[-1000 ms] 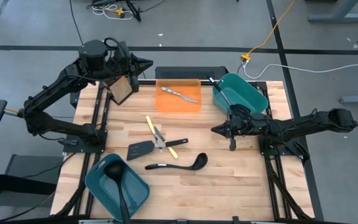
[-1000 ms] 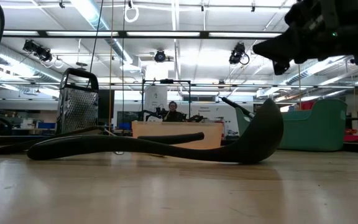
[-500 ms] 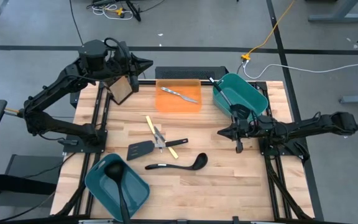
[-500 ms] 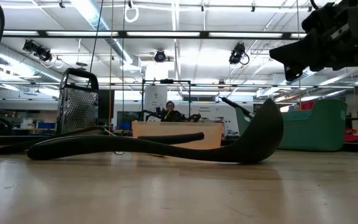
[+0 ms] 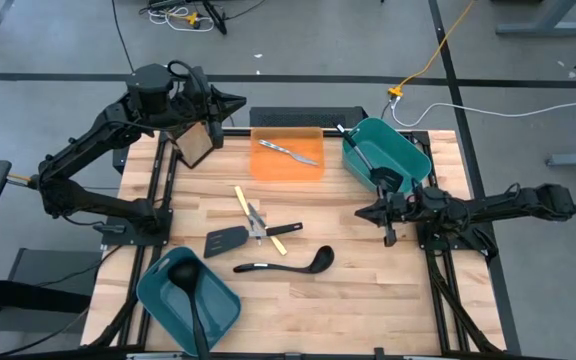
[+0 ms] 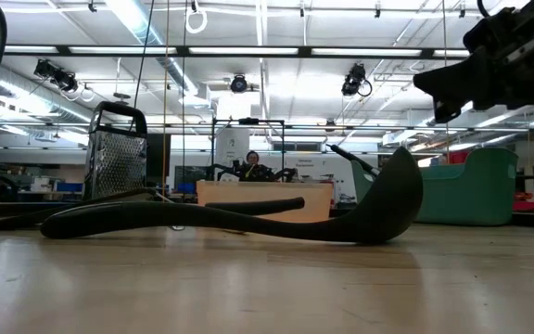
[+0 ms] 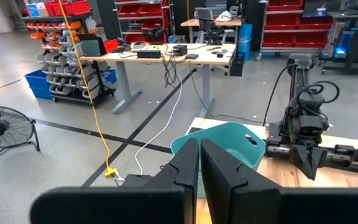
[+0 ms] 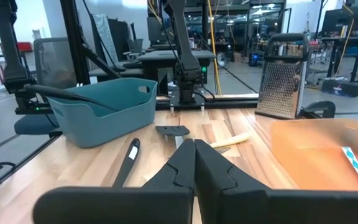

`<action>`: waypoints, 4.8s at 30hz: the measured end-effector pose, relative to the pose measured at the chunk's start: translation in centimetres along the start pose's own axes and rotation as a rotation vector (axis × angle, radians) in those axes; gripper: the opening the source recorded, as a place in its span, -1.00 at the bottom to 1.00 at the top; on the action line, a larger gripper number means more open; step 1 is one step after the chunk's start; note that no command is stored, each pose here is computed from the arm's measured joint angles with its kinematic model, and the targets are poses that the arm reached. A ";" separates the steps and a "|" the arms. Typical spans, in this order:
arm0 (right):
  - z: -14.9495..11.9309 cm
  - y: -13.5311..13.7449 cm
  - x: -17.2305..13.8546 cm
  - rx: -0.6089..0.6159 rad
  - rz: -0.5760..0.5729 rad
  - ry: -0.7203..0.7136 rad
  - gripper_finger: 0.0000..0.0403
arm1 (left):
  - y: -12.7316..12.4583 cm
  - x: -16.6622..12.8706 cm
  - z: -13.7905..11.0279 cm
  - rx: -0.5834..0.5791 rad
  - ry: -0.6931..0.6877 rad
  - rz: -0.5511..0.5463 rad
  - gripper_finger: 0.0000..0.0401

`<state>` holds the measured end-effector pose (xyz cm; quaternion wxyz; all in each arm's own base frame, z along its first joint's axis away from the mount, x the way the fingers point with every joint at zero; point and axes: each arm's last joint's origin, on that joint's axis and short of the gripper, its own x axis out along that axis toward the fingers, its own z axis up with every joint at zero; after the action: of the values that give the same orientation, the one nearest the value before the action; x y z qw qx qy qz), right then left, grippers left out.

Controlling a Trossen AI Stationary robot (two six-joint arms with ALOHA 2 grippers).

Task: Pick & Place Kitchen Items
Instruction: Put the black spatula into the green bin

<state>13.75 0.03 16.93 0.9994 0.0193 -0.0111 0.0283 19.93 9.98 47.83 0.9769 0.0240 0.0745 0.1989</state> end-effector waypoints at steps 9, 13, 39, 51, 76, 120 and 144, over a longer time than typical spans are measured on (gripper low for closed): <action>0.2 0.1 -0.7 -0.010 0.002 -0.005 -0.97 | 0.0 0.0 0.0 0.000 0.000 0.000 -0.89; 0.5 0.1 -1.0 -0.011 0.003 -0.019 -0.97 | 0.0 0.0 0.0 0.000 0.000 0.000 -0.89; -0.1 0.2 -3.2 -0.004 -0.001 0.038 -0.97 | 0.0 0.0 0.0 0.000 0.000 0.000 -0.89; -0.1 0.2 -3.7 0.003 -0.002 0.038 -0.97 | 0.0 0.0 0.0 0.000 0.000 0.000 -0.89; 0.2 0.3 -4.1 0.003 0.001 -0.012 -0.97 | 0.0 0.0 0.0 0.000 0.000 0.000 -0.89; 0.3 0.3 -4.1 0.029 0.001 -0.019 -0.87 | 0.0 0.0 0.0 0.000 0.000 0.000 -0.89; 0.3 0.3 -4.1 0.028 0.001 -0.024 -0.87 | 0.0 0.0 0.0 0.000 0.000 0.000 -0.89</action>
<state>9.65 0.08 17.20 0.9988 0.0335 -0.0228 0.0288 19.93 9.98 47.83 0.9769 0.0241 0.0744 0.1990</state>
